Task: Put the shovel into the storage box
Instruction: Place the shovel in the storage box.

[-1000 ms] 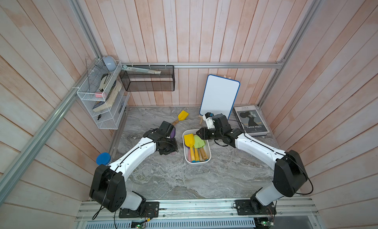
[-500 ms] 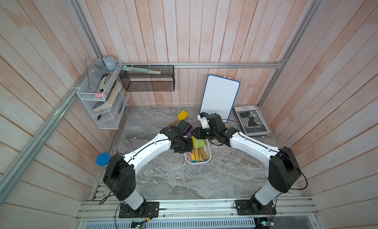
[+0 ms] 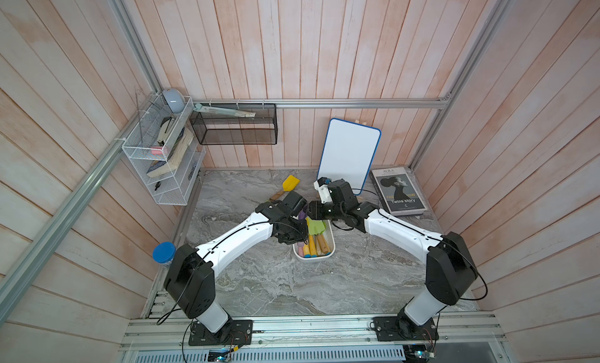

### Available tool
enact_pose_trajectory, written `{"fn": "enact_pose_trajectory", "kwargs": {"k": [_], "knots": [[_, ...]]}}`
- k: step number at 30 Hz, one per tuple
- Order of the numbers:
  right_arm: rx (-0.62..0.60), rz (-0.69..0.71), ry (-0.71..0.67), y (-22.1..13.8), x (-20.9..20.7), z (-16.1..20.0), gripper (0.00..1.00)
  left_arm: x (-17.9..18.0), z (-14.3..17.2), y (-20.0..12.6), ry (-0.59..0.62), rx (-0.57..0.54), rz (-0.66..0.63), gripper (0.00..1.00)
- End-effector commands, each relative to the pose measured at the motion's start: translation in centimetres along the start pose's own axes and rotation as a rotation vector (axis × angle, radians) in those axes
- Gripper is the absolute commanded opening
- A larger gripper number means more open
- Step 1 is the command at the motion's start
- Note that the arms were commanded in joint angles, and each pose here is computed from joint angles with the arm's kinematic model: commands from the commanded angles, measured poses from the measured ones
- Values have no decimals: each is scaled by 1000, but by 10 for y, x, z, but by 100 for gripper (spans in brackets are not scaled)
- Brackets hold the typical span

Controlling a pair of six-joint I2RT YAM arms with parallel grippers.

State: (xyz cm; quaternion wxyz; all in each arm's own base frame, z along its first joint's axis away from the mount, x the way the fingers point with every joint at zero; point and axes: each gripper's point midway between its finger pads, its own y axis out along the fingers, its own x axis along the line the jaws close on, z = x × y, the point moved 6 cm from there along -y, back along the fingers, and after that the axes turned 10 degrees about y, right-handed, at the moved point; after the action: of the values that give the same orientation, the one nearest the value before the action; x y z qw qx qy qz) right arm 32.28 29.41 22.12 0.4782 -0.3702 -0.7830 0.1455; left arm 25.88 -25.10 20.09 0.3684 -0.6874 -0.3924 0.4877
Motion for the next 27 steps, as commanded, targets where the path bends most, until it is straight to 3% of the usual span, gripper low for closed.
{"fn": "enact_pose_trajectory", "kwargs": {"k": [1,10,19,27], "knots": [[-10,10,6,2,-3,1,35,-10,-3,-13,10,-39,40,18],[-20,15,15,-1,-11,-1,35,-12,0,-20,8,-55,63,18],[-36,-33,13,-6,-10,-4,27,-17,2,-16,7,-46,128,18],[-38,-57,16,-9,-11,-4,11,-17,5,-16,-1,-51,142,18]]}}
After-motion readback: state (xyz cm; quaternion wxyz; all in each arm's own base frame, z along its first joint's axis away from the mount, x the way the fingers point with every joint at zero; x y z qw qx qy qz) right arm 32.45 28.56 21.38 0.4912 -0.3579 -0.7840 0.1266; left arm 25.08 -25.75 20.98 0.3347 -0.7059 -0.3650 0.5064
